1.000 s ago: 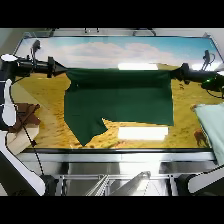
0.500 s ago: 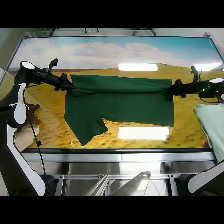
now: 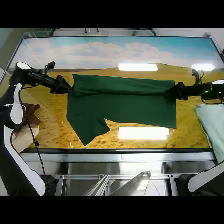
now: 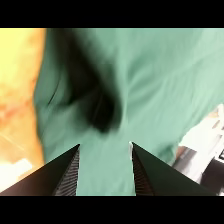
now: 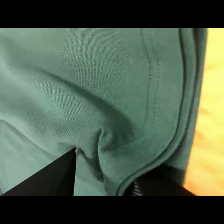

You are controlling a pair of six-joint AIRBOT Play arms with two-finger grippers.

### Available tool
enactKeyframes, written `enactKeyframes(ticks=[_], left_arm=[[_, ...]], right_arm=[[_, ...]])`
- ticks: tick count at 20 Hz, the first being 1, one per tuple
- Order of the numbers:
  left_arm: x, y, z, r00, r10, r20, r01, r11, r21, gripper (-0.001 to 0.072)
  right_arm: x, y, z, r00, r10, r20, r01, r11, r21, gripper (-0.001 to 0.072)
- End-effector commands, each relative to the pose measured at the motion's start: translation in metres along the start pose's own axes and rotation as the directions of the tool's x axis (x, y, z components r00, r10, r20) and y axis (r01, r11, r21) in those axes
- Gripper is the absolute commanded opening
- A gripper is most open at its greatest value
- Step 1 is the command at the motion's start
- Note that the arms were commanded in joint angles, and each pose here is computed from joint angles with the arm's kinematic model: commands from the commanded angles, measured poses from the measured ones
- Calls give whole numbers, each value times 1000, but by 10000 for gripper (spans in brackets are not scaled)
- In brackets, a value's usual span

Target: Fold the shirts.

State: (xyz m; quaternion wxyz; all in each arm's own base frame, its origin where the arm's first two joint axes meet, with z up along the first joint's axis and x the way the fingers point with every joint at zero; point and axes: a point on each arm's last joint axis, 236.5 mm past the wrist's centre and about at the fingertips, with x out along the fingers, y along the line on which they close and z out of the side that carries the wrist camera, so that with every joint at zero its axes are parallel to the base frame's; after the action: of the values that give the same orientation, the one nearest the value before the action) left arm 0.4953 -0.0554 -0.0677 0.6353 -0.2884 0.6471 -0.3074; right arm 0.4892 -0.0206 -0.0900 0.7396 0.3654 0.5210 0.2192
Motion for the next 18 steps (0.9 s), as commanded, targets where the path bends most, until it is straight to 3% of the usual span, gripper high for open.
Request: enactKeyframes(ticks=[1,8,13,18], left_arm=[[-43,-10,-19,1000,-13,-14,13,999,-38,337],[-50,-31,-98,997,-62,-40,57,992,-111,336],[-8,18,-190,983,85,-163,-122,964,-237,348],[14,37,-183,984,157,-79,-172,950,-262,348]], right_arm=[[-54,9,4,999,11,36,-12,999,36,332],[-129,10,-53,988,-99,-116,106,993,60,333],[-106,1,-106,987,-124,-98,137,981,137,329],[-85,24,-119,999,13,-34,-7,988,152,330]])
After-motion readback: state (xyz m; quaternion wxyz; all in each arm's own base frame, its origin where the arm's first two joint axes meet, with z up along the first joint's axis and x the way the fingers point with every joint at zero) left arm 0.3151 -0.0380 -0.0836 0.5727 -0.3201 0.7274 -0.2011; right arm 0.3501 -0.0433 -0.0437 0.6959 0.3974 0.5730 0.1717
